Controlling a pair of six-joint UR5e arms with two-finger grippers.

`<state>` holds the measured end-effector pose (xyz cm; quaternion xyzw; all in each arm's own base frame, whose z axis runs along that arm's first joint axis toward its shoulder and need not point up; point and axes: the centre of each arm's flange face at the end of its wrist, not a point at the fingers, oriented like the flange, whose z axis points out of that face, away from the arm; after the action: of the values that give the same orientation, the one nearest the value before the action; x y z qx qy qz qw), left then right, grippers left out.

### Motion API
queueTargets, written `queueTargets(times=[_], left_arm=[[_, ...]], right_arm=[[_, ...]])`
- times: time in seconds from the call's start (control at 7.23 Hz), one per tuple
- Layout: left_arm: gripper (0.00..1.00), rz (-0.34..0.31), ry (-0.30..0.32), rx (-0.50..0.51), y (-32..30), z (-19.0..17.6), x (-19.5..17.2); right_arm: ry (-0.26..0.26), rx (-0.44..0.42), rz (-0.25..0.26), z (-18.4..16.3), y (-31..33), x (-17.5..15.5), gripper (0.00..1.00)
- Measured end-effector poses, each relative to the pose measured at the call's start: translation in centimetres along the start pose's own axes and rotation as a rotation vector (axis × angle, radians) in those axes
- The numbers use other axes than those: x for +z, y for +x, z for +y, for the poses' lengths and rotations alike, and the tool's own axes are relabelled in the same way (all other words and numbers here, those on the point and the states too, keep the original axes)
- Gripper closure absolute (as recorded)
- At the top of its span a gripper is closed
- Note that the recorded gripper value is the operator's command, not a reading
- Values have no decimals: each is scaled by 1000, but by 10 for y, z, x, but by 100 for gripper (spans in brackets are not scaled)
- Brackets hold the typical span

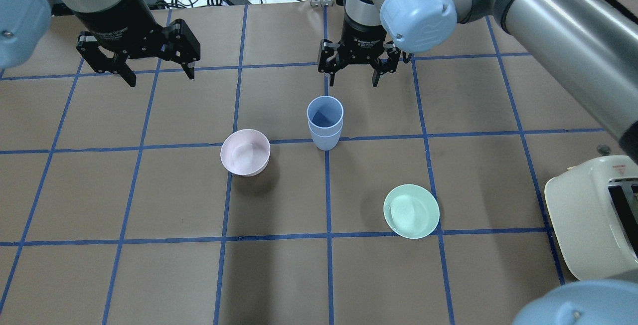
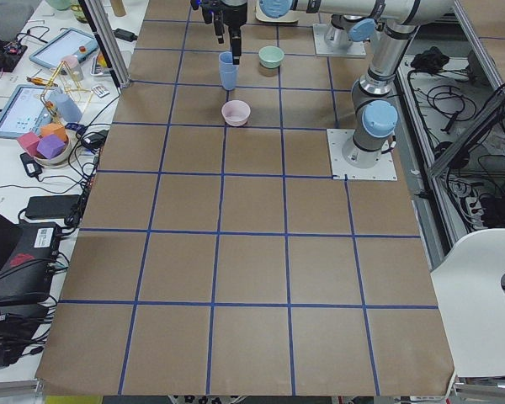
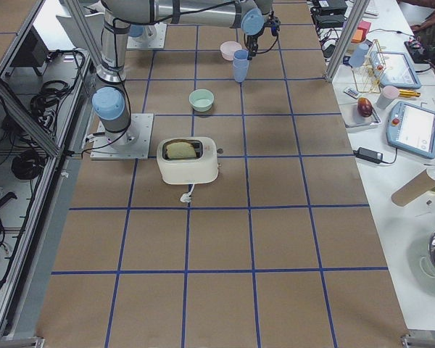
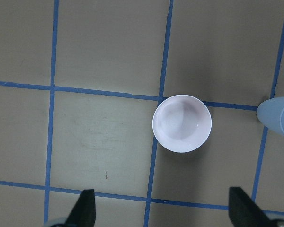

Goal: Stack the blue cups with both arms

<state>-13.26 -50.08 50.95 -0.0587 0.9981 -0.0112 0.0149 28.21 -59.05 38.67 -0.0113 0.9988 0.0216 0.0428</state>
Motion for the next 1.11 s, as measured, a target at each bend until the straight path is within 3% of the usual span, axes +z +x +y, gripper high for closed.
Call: queueTargets(times=[0.28, 0.41, 0.83, 1.11], left_arm=[[0, 0, 0, 0, 0, 0, 0], [0, 0, 0, 0, 0, 0, 0], [0, 0, 0, 0, 0, 0, 0], [0, 0, 0, 0, 0, 0, 0]], right_arm=[[39, -25, 46, 2, 31, -29, 0], [25, -45, 55, 8, 52, -42, 0], [1, -56, 65, 72, 87, -59, 0], [-6, -43, 68, 96, 99, -69, 0]])
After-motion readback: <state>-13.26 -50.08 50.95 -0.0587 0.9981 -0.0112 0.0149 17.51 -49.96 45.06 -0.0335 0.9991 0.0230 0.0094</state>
